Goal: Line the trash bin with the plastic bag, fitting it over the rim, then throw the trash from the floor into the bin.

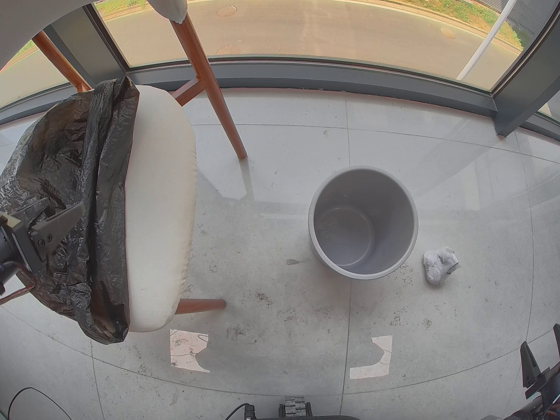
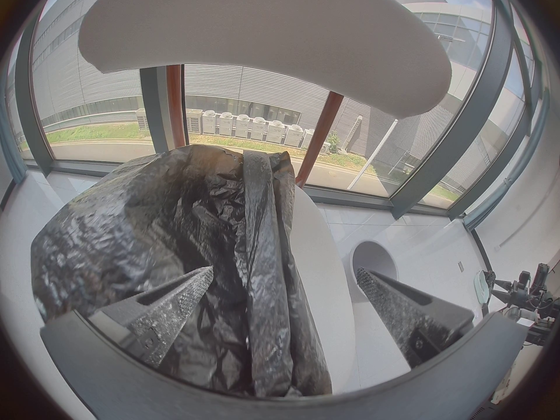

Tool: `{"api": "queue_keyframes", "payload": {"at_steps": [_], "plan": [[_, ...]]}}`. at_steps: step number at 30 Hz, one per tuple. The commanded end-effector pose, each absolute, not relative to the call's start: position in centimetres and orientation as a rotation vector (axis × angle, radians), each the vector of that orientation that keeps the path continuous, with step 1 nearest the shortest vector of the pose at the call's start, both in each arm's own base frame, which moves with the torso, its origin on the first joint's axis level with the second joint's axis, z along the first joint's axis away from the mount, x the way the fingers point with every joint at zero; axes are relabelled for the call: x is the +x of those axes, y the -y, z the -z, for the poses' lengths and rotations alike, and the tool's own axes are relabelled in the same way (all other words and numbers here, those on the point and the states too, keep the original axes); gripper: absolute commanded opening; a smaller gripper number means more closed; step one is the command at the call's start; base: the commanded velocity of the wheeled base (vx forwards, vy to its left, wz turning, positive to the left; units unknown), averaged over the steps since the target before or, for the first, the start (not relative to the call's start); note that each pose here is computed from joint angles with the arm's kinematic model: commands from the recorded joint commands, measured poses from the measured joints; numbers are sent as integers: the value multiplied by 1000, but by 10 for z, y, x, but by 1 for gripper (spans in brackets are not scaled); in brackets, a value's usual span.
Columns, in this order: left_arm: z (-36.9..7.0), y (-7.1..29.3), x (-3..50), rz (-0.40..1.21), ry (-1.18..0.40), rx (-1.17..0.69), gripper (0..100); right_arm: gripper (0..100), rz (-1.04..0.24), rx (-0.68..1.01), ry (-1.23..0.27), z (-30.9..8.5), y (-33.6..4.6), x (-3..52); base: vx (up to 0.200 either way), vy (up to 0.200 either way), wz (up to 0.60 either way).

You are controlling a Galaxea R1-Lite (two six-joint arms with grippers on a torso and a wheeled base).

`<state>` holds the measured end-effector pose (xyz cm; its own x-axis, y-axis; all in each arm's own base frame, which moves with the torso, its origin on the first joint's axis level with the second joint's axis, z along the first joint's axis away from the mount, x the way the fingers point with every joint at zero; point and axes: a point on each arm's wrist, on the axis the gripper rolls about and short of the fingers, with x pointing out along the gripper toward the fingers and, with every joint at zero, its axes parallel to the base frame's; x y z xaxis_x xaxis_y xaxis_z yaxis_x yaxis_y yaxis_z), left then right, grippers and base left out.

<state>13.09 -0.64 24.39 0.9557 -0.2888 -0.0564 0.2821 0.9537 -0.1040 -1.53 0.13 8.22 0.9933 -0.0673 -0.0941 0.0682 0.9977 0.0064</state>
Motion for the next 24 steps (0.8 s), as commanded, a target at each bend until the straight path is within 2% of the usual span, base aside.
{"api": "queue_keyframes", "payload": {"at_steps": [1,19,20,24], "plan": [[-240,6,157,283,-119,-102,100,100,68,11,-112,-77,-1,-14,0,0,0],[-236,6,205,284,-162,-109,100,100,68,11,-112,-77,-1,-14,0,0,0],[-236,6,205,286,-162,-109,0,100,68,11,-112,-77,-1,-14,0,0,0],[-237,9,208,297,-134,-119,0,100,68,11,-112,-77,-1,-14,0,0,0]]}}
